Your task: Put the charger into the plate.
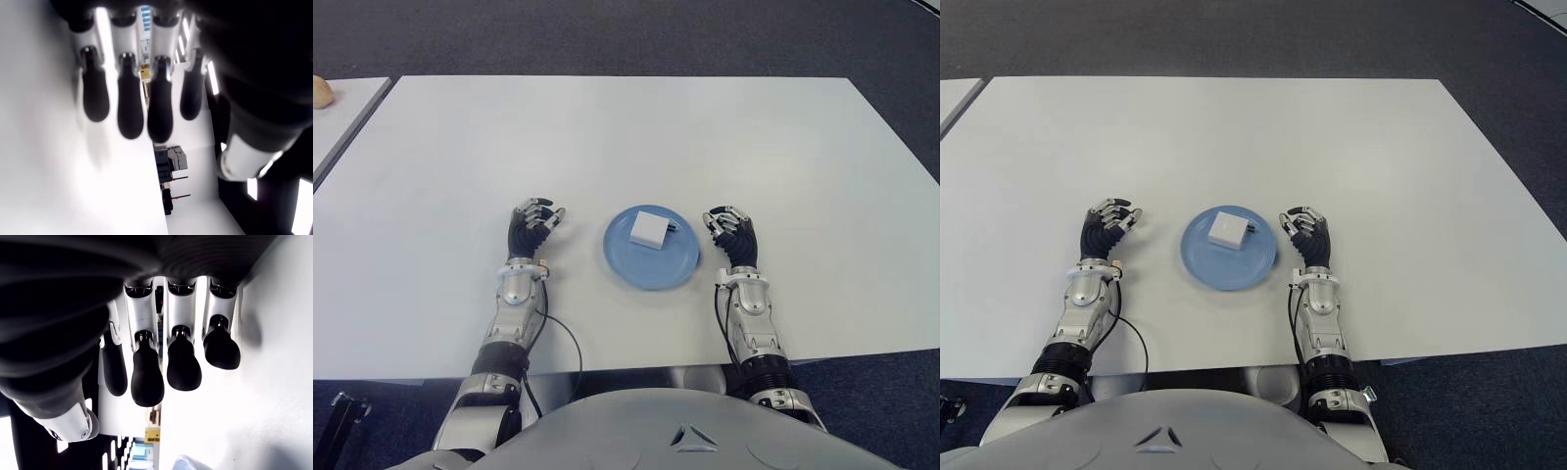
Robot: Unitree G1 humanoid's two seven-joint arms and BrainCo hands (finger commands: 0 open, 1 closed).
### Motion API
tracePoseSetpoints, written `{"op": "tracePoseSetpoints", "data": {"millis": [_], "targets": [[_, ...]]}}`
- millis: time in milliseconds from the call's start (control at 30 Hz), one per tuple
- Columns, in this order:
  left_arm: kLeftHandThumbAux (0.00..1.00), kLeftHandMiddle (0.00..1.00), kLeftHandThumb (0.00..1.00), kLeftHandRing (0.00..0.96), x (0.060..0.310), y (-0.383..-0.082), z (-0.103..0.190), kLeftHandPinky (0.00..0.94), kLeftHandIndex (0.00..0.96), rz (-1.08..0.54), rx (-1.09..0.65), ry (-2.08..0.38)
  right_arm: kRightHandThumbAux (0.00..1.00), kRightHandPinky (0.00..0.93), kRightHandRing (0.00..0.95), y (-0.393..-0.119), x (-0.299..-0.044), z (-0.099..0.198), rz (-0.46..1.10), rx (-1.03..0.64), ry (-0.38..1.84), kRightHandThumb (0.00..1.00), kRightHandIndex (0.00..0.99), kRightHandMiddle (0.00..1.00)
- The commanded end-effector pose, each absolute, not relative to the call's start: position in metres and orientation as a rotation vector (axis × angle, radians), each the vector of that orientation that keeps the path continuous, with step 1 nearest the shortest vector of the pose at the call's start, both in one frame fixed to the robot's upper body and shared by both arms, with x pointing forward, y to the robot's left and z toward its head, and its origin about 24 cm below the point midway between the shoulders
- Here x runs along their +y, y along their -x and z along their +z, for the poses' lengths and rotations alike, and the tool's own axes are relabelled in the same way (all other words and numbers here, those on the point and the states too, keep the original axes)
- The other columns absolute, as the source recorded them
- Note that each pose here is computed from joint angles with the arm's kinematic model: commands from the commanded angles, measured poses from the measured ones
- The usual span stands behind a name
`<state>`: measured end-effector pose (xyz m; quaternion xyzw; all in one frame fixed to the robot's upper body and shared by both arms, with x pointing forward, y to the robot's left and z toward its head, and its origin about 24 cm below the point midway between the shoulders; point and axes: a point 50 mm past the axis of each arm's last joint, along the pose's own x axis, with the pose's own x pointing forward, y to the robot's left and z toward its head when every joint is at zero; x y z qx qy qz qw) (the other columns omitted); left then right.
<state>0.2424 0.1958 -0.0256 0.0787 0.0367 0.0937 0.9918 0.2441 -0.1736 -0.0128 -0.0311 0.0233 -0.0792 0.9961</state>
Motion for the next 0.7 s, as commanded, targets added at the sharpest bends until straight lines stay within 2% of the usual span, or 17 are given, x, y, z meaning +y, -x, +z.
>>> {"op": "tracePoseSetpoints", "data": {"millis": [33,700], "targets": [[0.715,0.59,0.708,0.589,0.192,-0.237,-0.034,0.575,0.432,0.149,0.134,-0.167,0.726,0.762,0.747,-0.236,-0.177,-0.025,-0.167,0.123,0.061,0.705,0.436,0.754],[0.719,0.654,0.707,0.642,0.181,-0.235,-0.035,0.626,0.433,0.086,0.169,-0.138,0.726,0.762,0.747,-0.236,-0.178,-0.024,-0.171,0.136,0.058,0.706,0.436,0.755]]}}
